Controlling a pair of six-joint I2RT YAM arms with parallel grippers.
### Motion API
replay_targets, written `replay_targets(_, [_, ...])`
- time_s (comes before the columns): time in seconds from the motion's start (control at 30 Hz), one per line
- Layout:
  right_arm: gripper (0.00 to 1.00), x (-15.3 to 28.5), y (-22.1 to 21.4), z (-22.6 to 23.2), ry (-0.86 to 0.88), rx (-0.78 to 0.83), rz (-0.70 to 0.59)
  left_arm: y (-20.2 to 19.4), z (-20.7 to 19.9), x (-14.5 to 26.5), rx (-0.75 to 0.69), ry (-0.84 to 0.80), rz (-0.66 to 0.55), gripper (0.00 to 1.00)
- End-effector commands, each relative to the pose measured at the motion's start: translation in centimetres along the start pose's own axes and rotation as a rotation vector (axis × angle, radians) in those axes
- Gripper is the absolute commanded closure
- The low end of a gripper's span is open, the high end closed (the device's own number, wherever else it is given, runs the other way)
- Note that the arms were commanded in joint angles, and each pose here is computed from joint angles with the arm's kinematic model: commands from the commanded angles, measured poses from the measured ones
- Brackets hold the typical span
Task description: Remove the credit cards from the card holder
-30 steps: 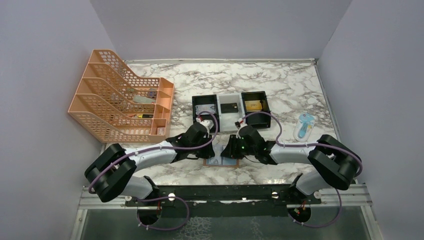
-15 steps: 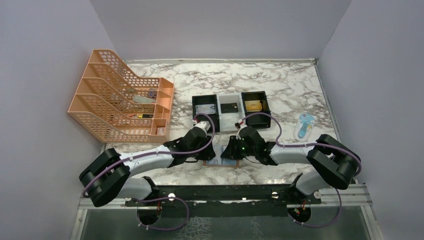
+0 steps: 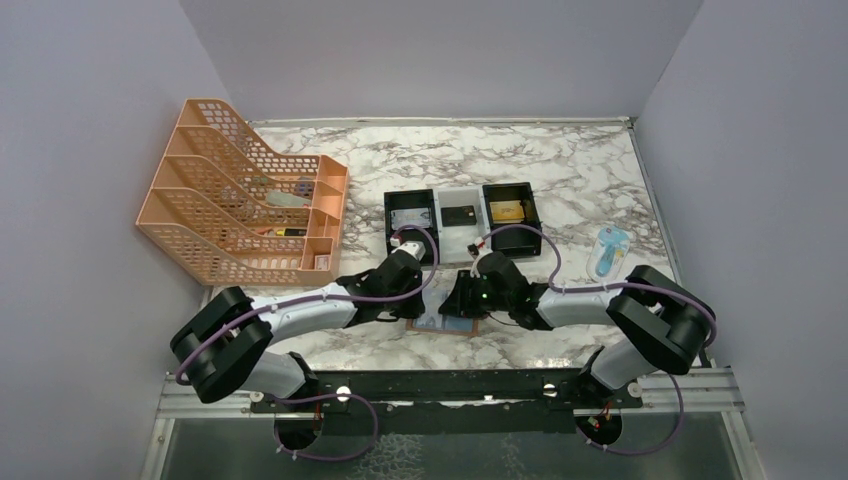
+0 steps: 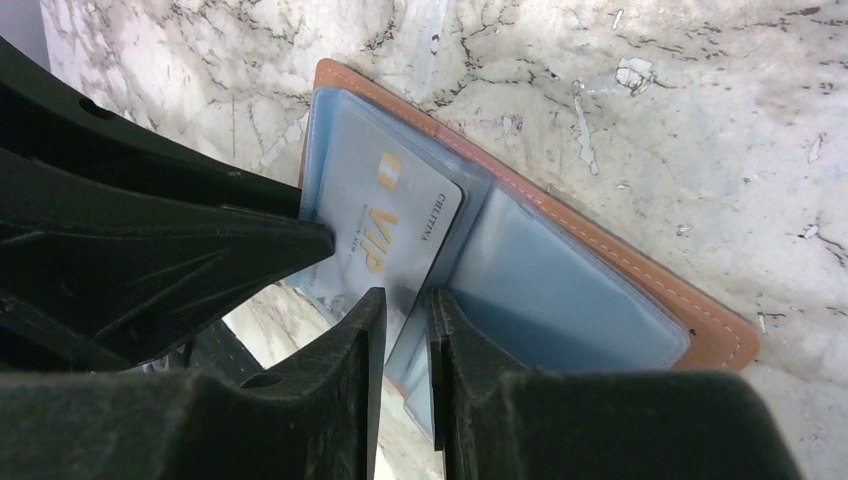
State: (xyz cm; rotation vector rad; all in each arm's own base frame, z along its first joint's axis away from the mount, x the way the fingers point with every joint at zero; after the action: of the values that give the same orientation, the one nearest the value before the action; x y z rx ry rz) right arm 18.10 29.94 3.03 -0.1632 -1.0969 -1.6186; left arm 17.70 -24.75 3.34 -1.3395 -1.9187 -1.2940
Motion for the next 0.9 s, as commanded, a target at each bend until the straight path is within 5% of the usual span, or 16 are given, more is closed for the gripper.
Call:
replay_targets(0.0, [0.78,-0.4,-0.6,-0.5,-0.003,-0.01,0.002,-1.9,2.0,-0.3,-0.032,0.08,0.051,0.82])
replay_targets(0.2, [0.79,-0.4,-0.6,-0.3,0.006,-0.024,0.01,-2.4,1.0,0.4,-0.055,0.055,0.067,0.87])
replay_targets(0.33, [0.92,0.1,-1.1,-0.3,0.022,-0.039,0.005,-3.4,1.2,0.9,-0.044,0.055,0.073,0.87])
replay_targets(0.67, [0.97,1.4,-3.1,0.2,0.093,-0.06,0.051,-4.0,0.4,2.2,-0.029,0.061,0.034,0.52])
replay_targets(0.87, [0.97,2.2,-2.5,-0.3,0.047,-0.026,0.022,-2.6,0.6,3.2,0.008,0.105,-0.031,0.48])
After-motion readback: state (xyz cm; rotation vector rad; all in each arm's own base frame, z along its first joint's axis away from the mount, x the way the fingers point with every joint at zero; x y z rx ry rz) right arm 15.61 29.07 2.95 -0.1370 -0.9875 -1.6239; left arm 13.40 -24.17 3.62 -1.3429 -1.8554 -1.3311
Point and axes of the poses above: each gripper's point midway between its finger pads, its own x axis back along the fingers, its own z axis along the line the jaws close on, y = z × x, the point moved 1 cm from there along x, back along the fingers, and after that the axes turned 10 degrees about x, right-handed, at the moved point
